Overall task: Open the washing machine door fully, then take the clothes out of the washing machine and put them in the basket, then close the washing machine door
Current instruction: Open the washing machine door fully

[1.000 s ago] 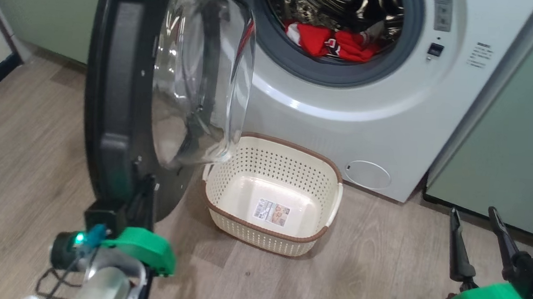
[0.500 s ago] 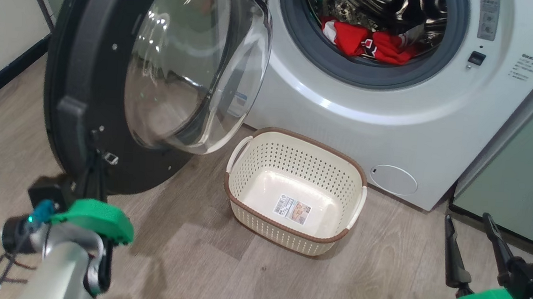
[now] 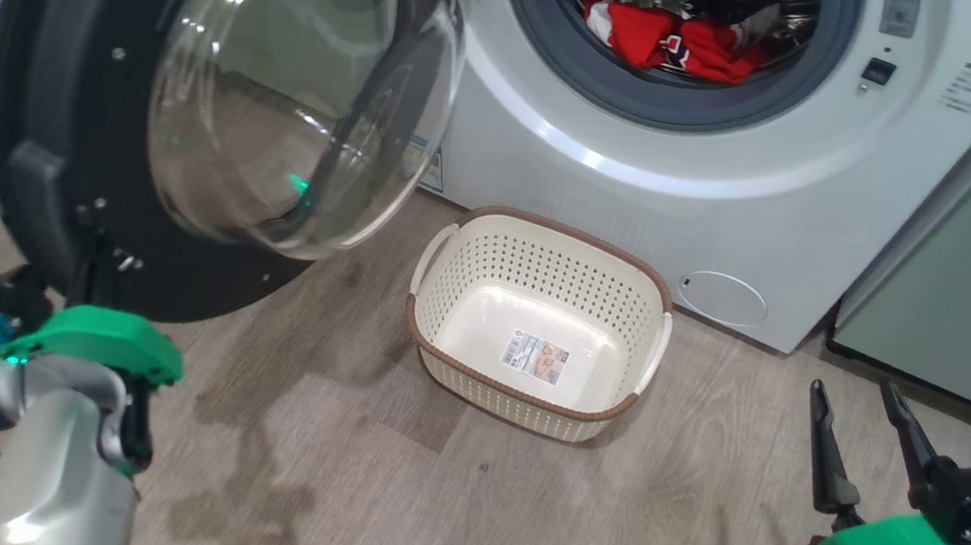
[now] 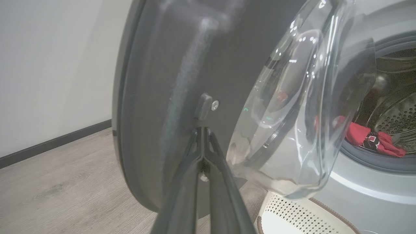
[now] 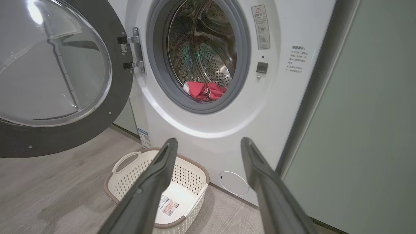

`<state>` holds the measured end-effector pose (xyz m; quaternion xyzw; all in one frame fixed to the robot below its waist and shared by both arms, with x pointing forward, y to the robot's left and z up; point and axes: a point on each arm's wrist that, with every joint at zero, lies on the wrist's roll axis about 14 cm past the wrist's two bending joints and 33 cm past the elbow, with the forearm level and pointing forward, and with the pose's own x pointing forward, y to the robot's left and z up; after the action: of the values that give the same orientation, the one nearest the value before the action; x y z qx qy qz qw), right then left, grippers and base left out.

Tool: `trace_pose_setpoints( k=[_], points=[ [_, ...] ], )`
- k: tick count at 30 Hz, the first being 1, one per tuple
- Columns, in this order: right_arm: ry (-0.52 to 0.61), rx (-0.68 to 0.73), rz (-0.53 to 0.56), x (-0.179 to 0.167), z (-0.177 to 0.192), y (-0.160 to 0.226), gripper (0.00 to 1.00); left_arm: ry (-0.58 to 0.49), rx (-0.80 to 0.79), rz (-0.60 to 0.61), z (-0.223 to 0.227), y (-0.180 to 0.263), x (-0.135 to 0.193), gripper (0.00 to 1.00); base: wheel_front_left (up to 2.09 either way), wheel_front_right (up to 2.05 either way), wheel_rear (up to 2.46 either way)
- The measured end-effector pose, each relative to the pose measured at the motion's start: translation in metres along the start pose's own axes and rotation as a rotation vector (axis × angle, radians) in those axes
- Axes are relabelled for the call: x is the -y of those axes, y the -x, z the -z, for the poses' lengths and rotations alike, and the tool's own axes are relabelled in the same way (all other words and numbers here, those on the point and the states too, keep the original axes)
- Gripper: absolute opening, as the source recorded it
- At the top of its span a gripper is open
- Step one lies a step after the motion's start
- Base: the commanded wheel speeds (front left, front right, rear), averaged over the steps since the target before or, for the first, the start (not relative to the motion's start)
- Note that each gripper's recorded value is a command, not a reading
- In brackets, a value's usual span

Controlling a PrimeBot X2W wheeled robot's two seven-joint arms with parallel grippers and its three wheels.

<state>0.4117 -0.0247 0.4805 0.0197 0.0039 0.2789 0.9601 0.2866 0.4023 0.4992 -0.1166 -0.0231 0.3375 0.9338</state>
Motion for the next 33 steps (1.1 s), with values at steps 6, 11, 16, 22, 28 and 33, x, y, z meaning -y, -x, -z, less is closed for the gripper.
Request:
trace_pose_setpoints(
  k=[6,11,16,22,28,33],
  points=[
    [-0.001,-0.001,0.015,0.004,0.000,0.004,1.00,0.002,-0.018,-0.043,0.002,-0.011,-0.013,0.00,0.00,0.00,0.00],
    [0.000,0.006,0.043,0.010,-0.003,0.012,1.00,-0.010,-0.016,-0.028,0.001,-0.017,-0.009,0.00,0.00,0.00,0.00],
    [0.001,0.026,0.080,0.017,-0.011,0.022,1.00,-0.012,0.018,0.048,-0.005,-0.016,0.010,0.00,0.00,0.00,0.00],
    [0.006,0.052,0.146,0.031,-0.020,0.040,1.00,-0.005,0.014,0.133,0.012,0.006,0.035,0.00,0.00,0.00,0.00],
    [0.006,0.077,0.220,0.047,-0.028,0.061,1.00,0.007,0.005,0.254,0.023,0.024,0.072,0.00,0.00,0.00,0.00],
    [0.006,0.094,0.287,0.060,-0.033,0.080,1.00,0.003,-0.042,0.360,0.041,0.035,0.107,0.01,0.00,0.00,0.00]
  ],
)
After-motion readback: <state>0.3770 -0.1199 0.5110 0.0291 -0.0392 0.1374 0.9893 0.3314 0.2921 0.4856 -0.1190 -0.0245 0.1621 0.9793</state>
